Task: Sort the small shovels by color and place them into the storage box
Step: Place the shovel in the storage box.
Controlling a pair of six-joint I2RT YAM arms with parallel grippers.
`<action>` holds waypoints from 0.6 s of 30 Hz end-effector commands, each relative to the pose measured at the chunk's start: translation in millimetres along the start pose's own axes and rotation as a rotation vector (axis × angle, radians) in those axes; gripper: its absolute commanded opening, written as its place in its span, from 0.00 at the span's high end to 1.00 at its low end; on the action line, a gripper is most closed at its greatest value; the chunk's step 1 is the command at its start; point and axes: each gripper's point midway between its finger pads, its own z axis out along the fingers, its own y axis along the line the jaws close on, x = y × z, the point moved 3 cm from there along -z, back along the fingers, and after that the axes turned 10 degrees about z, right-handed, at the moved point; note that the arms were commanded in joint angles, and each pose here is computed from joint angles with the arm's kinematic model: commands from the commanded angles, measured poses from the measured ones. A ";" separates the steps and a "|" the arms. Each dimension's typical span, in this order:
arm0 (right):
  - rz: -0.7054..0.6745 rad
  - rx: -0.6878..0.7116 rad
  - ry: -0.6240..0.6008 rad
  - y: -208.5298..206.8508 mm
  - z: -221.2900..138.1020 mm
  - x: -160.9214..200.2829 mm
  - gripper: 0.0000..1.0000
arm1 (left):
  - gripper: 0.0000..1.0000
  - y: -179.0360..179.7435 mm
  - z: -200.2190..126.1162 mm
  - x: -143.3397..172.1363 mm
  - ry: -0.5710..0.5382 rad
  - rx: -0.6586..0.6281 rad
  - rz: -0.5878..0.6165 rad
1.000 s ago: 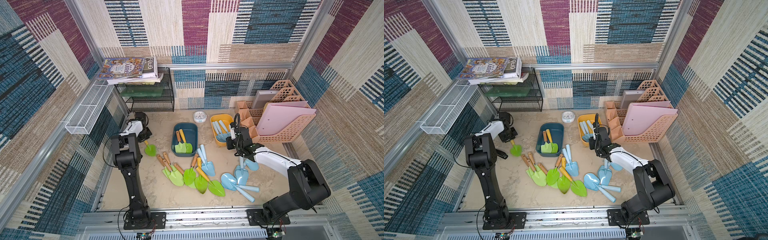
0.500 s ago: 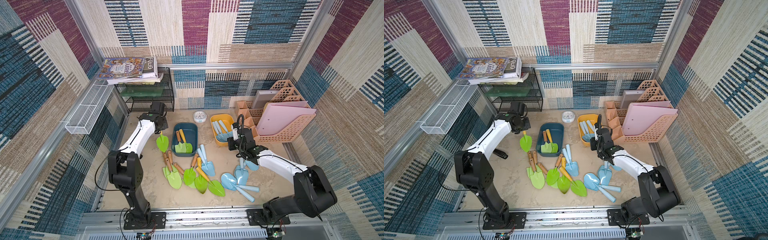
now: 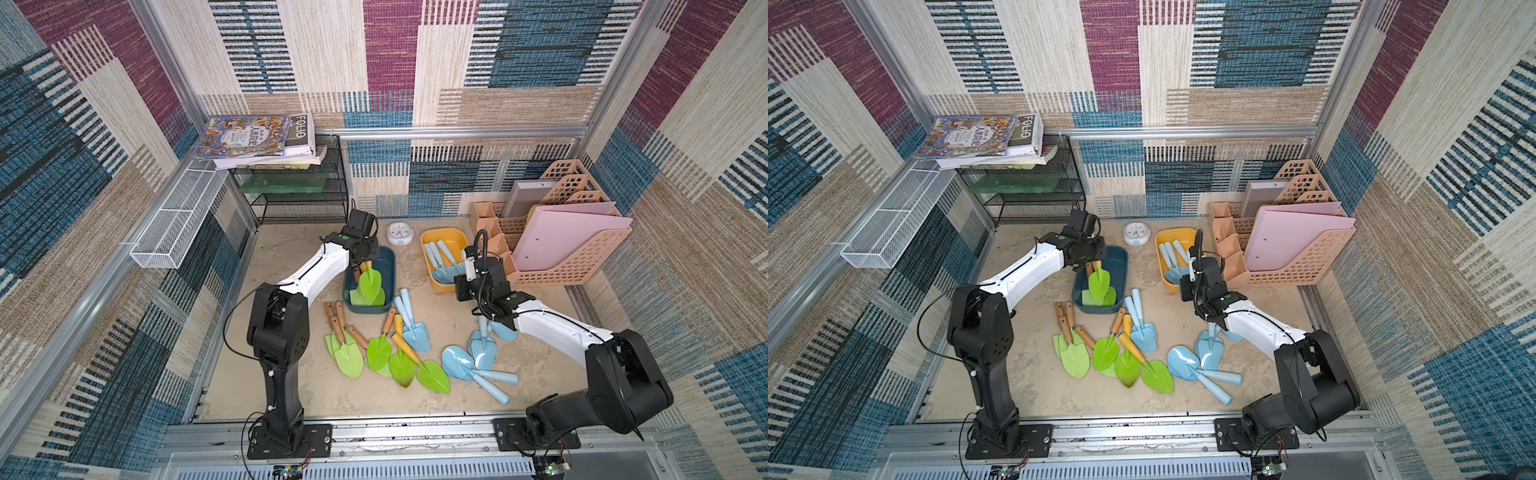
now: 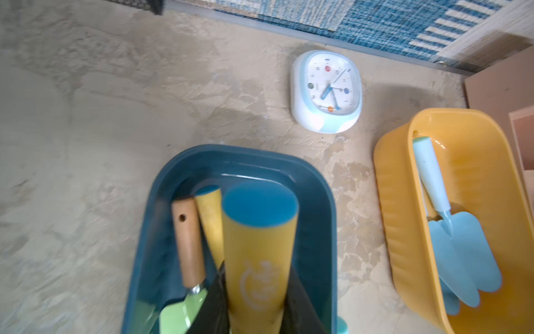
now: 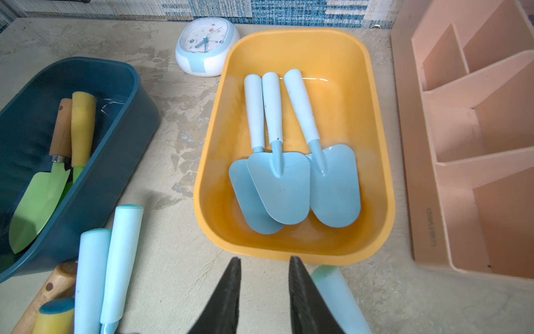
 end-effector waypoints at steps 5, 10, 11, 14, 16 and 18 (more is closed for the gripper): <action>-0.004 0.010 -0.022 -1.3 1.7 -4.0 0.69 | 1.00 -9.7 31.3 -3.4 -0.009 -0.026 0.002; -0.003 0.016 -0.011 -3.2 4.8 -1.8 0.69 | 1.00 -2.9 46.7 16.6 0.067 -0.072 -0.014; -0.004 0.018 -0.010 -3.7 5.5 -1.7 0.69 | 1.00 -2.2 49.1 21.1 0.086 -0.073 -0.021; -0.001 0.014 -0.005 -3.1 7.2 -0.5 0.69 | 0.98 -3.9 56.2 32.8 0.133 -0.066 -0.034; 0.000 0.009 -0.004 -2.3 7.5 -0.6 0.69 | 0.93 -6.4 60.2 38.9 0.155 -0.060 -0.033; 0.000 0.009 -0.003 -2.4 7.5 -0.5 0.69 | 0.85 -9.7 62.8 43.2 0.170 -0.054 -0.029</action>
